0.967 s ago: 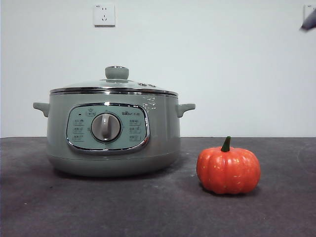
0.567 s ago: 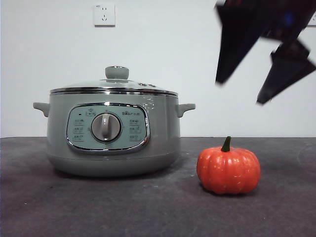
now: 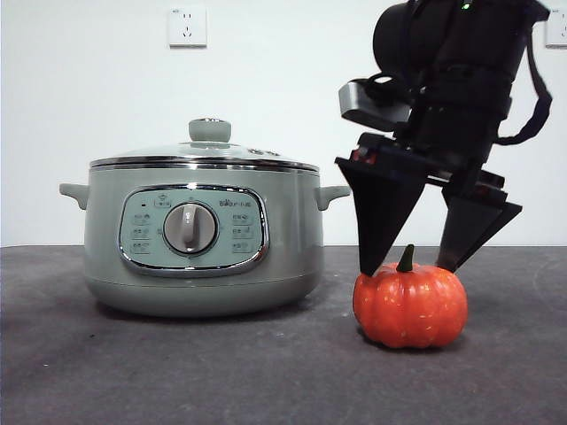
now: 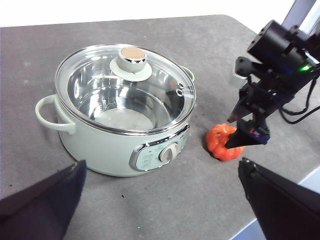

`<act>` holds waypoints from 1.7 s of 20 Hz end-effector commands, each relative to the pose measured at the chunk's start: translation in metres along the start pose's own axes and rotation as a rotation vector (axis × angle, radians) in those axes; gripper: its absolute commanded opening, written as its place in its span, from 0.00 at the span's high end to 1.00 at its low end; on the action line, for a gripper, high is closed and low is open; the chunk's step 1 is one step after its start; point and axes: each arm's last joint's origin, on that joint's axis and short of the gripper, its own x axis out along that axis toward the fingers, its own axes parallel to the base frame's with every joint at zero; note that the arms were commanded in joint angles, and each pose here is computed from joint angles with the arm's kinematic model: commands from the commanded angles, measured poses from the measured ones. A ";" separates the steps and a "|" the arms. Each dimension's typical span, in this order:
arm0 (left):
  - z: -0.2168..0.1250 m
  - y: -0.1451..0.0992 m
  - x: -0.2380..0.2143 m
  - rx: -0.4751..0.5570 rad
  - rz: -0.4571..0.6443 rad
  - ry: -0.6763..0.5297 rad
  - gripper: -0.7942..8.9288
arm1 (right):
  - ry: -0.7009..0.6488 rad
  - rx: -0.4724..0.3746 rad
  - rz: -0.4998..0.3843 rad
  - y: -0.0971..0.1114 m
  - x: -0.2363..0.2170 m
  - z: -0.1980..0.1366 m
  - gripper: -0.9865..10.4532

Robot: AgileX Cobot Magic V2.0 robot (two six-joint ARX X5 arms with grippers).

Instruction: Pick up the pumpkin,open the lid,put the pumpkin in the pot,close the lid

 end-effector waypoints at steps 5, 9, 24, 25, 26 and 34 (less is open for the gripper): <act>0.000 0.000 0.000 -0.003 -0.001 -0.006 0.11 | 0.024 0.021 -0.002 0.000 0.015 0.003 0.30; 0.000 0.000 0.000 -0.003 -0.001 -0.006 0.11 | 0.058 0.029 0.003 0.001 0.026 0.002 0.31; 0.001 0.000 0.000 -0.002 0.001 -0.008 0.11 | 0.081 0.073 -0.015 0.000 0.026 0.000 0.93; 0.002 0.001 0.002 -0.002 0.001 -0.008 0.11 | 0.071 0.072 -0.017 0.001 0.020 0.000 0.93; 0.003 0.003 0.004 -0.005 0.000 -0.006 0.11 | 0.050 0.070 -0.020 0.002 0.012 0.000 0.93; 0.044 0.024 0.048 0.005 -0.070 0.022 0.11 | -0.306 0.031 -0.046 0.017 -0.096 -0.019 0.93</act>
